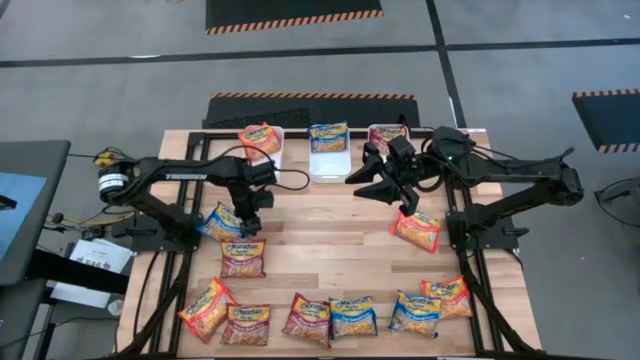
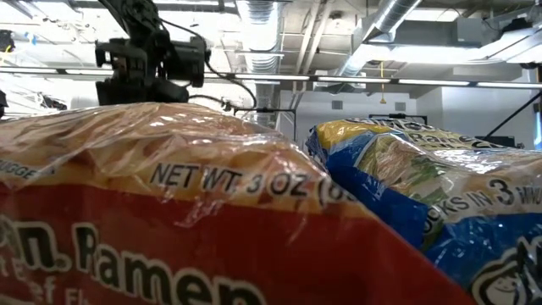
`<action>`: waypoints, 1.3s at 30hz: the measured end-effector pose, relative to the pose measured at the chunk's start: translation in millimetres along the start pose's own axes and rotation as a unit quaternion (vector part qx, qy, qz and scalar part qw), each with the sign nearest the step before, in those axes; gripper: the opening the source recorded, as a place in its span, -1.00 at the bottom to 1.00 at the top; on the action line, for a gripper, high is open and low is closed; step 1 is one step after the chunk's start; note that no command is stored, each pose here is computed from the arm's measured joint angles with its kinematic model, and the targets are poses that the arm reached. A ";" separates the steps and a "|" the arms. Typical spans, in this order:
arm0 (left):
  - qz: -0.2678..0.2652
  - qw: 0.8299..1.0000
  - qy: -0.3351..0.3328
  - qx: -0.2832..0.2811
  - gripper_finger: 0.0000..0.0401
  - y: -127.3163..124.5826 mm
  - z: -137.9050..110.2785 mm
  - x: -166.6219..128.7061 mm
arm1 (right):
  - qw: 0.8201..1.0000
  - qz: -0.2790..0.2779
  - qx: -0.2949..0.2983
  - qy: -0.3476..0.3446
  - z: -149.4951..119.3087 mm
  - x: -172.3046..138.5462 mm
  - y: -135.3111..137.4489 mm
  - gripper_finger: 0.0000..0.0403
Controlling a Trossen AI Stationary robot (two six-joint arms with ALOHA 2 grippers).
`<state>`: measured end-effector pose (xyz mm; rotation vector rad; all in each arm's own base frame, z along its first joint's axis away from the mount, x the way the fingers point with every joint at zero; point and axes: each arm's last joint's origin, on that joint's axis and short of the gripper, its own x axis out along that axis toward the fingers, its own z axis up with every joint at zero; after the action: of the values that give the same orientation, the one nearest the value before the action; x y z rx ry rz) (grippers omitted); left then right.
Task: Sort Maruchan noodles
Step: Put the red noodle pack into the right white bin
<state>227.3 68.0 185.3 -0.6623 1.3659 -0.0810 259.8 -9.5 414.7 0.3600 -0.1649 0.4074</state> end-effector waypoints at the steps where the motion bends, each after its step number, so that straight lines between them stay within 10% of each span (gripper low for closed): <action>1: 0.001 1.000 0.007 0.000 -0.34 1.7 0.2 3.0 | 1.000 -0.001 0.001 0.001 -0.1 -0.1 -0.2 -0.05; 21: -0.113 0.991 0.068 0.009 -0.34 11.6 8.4 34.7 | 1.000 -0.006 0.007 0.012 -2.5 -0.1 -1.3 -0.05; 39: -0.097 0.989 0.108 0.032 -0.34 0.0 -5.8 52.8 | 1.000 -0.008 0.008 0.014 -2.8 -0.1 -1.5 -0.05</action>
<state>234.2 43.3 138.7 -0.7480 1.4955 -0.3600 260.5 -9.8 411.5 0.3712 -0.1322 0.3989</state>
